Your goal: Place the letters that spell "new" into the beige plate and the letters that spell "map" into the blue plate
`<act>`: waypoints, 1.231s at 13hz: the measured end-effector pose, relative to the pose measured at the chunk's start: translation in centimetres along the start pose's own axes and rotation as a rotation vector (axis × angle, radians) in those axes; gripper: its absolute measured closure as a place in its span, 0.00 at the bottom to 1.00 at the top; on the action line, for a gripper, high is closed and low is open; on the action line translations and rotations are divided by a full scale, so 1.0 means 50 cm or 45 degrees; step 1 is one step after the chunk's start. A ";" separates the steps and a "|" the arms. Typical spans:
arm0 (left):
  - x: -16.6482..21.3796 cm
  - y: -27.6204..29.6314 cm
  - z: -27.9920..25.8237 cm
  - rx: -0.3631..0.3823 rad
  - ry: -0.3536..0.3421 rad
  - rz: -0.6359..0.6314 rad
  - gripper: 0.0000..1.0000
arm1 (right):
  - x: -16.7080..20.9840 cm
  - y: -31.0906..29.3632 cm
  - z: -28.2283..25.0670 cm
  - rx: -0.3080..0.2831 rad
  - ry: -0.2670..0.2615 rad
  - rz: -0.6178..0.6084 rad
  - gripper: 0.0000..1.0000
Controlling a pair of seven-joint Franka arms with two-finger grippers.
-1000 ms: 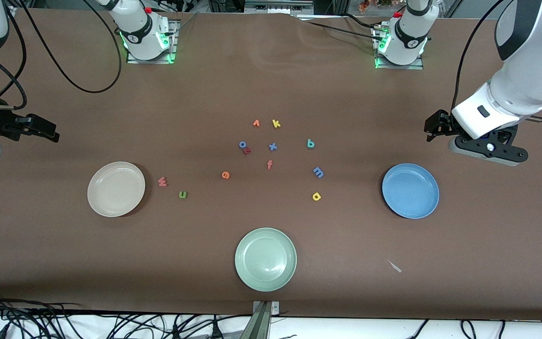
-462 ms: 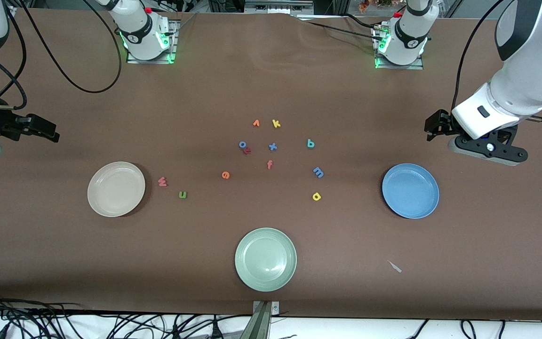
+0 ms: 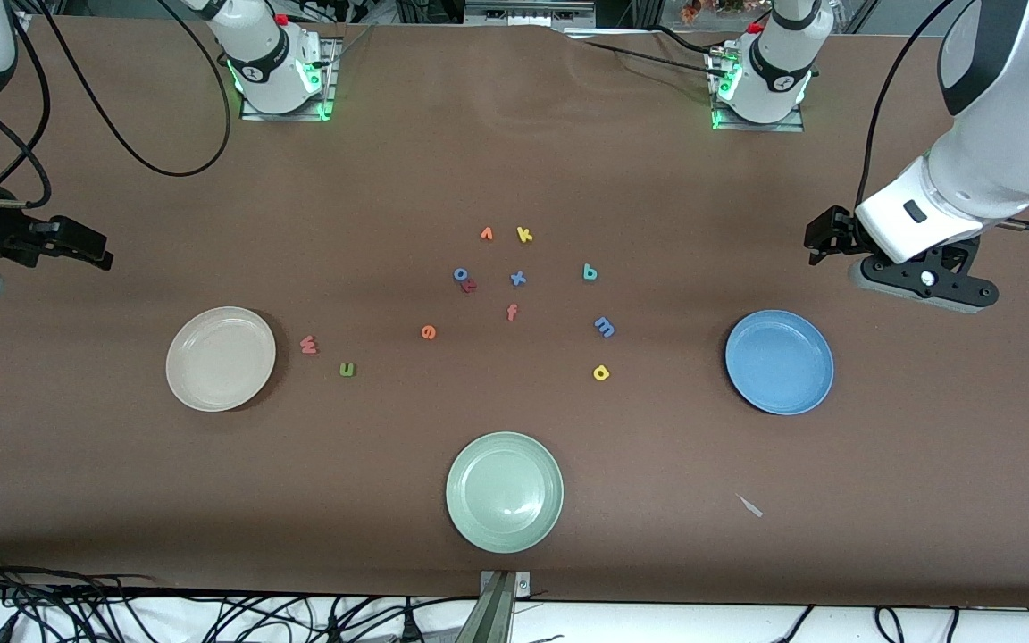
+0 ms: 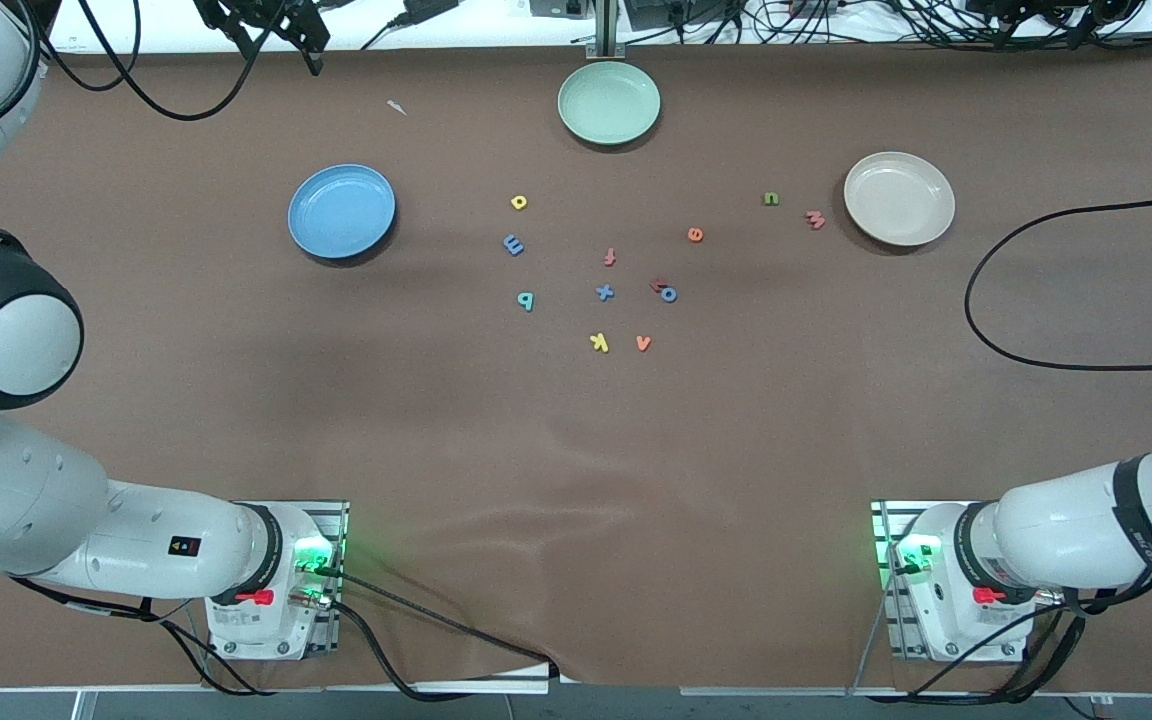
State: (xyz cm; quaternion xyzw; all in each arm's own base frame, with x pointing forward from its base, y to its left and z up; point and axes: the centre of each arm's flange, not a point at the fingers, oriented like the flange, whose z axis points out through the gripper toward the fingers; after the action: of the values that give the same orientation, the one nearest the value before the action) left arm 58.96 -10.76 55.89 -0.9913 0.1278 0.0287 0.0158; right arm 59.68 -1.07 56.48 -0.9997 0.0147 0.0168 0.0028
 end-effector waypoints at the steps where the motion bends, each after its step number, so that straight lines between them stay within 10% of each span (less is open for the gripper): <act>1: 0.000 0.000 0.000 0.000 0.000 0.000 0.00 | 0.000 0.000 0.000 0.000 0.000 0.000 0.00; 16: 0.002 0.010 0.013 -0.002 -0.032 -0.007 0.00 | 0.000 0.002 0.003 -0.002 -0.009 0.002 0.00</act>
State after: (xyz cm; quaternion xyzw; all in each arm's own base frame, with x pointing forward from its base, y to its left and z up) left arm 58.87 -11.26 55.24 -0.9912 0.1249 0.0411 0.0167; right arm 59.65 -1.17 56.33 -0.9997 0.0154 0.0201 0.0022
